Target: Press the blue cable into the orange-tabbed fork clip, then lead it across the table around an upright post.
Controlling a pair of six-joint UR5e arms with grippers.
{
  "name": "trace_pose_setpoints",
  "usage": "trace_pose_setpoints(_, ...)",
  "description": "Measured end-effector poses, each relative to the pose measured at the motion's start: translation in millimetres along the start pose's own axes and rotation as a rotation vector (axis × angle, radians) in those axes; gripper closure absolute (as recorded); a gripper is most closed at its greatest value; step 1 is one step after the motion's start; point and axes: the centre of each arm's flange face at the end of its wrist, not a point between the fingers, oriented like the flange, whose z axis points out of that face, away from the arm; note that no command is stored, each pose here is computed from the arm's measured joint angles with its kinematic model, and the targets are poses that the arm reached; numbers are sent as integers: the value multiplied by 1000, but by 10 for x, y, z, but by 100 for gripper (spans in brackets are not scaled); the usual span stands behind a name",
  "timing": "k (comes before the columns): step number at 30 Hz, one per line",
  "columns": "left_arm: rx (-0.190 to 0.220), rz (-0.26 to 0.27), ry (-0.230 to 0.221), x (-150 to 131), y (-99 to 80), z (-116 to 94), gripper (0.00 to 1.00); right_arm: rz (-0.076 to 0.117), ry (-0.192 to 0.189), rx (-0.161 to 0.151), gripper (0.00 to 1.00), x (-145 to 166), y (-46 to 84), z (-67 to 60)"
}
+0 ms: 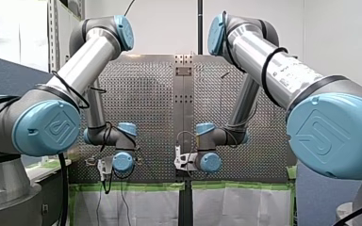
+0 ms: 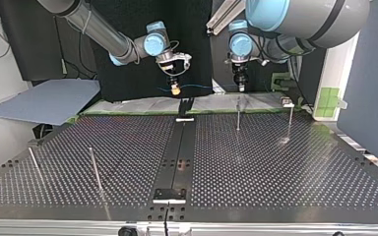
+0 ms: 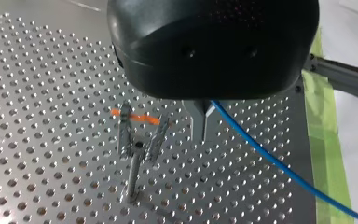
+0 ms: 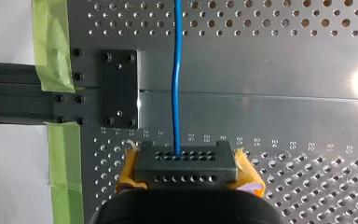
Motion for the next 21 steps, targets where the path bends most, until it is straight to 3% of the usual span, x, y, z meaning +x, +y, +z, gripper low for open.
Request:
trace_pose_setpoints(10, -13, -19, -18, -85, 67, 173, 100, 1, 30, 17, 100, 170, -32, 202)
trace_pose_setpoints(21, -23, -40, -38, -238, 93, 461, 100, -3, 21, 18, 100, 72, -32, 255)
